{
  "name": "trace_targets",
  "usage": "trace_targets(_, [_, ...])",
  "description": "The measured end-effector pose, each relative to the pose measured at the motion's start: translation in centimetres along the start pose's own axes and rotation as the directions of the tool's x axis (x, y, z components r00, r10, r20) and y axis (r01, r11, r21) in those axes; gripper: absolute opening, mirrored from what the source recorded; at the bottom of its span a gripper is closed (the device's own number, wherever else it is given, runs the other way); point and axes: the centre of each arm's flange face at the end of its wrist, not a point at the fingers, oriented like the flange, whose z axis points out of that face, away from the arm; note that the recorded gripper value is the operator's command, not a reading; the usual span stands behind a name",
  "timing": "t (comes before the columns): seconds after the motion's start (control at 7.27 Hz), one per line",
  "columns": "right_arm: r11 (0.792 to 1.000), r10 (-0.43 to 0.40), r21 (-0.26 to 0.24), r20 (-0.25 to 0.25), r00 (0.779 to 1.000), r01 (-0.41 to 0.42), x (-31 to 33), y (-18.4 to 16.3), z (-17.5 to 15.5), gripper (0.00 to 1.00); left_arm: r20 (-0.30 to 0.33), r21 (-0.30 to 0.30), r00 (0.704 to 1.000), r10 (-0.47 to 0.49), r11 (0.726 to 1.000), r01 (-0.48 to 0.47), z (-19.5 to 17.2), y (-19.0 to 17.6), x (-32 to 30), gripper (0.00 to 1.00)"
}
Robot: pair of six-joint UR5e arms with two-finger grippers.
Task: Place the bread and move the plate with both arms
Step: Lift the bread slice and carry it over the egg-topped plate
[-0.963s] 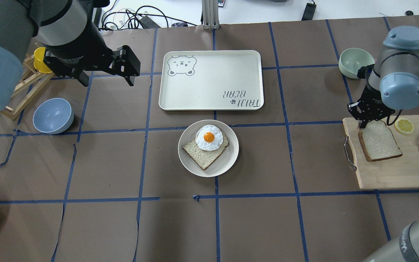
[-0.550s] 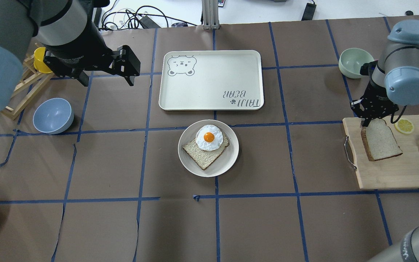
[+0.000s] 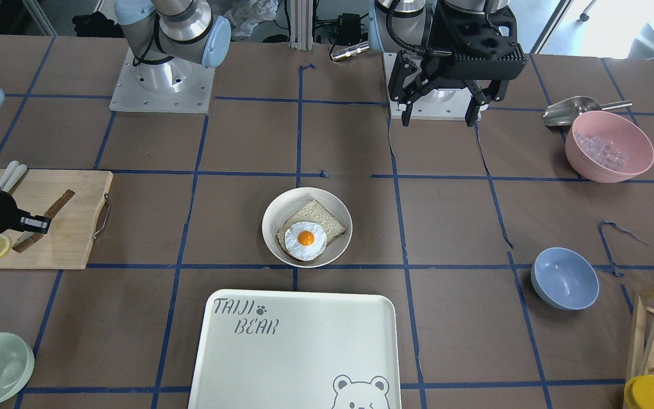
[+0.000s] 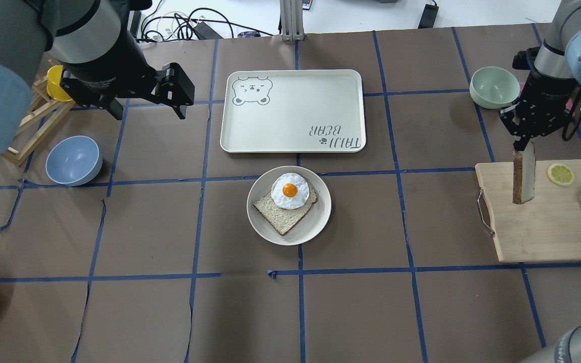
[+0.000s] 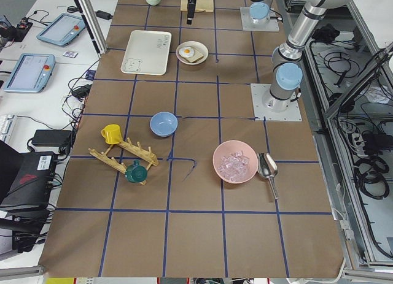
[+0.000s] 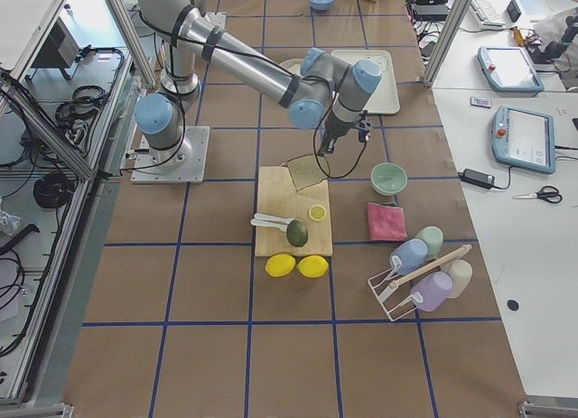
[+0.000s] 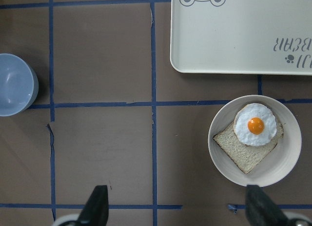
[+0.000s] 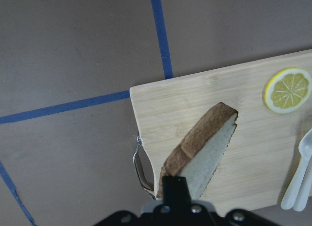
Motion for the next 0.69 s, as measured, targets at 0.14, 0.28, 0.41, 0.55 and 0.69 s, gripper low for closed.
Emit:
trace_targets(0.14, [1.000,0.005,0.005,-0.003,1.000,-0.005,-1.2,0.6,-1.5,0.00,0.000,0.000,1.000,0.000,1.000,0.000,0.0,0.0,0.0,1.00])
trace_targets(0.28, [1.000,0.013,0.012,-0.008,1.000,-0.013,-2.7,1.3,-2.6,0.00,0.000,0.000,1.000,0.000,1.000,0.000,0.0,0.0,0.0,1.00])
trace_targets(0.41, [1.000,0.022,0.018,-0.014,1.000,-0.022,-4.7,2.2,-3.4,0.00,0.001,0.000,1.000,0.000,1.000,0.000,0.0,0.0,0.0,1.00])
trace_targets(0.55, [0.999,0.044,0.023,-0.007,0.999,-0.044,-8.1,3.3,-4.0,0.00,0.001,0.000,1.000,0.000,1.000,0.000,0.0,0.0,0.0,1.00])
trace_targets(0.69, [0.997,0.080,0.023,0.021,0.997,-0.080,-11.8,4.4,-4.4,0.00,0.001,0.000,1.000,0.000,1.000,0.000,0.0,0.0,0.0,1.00])
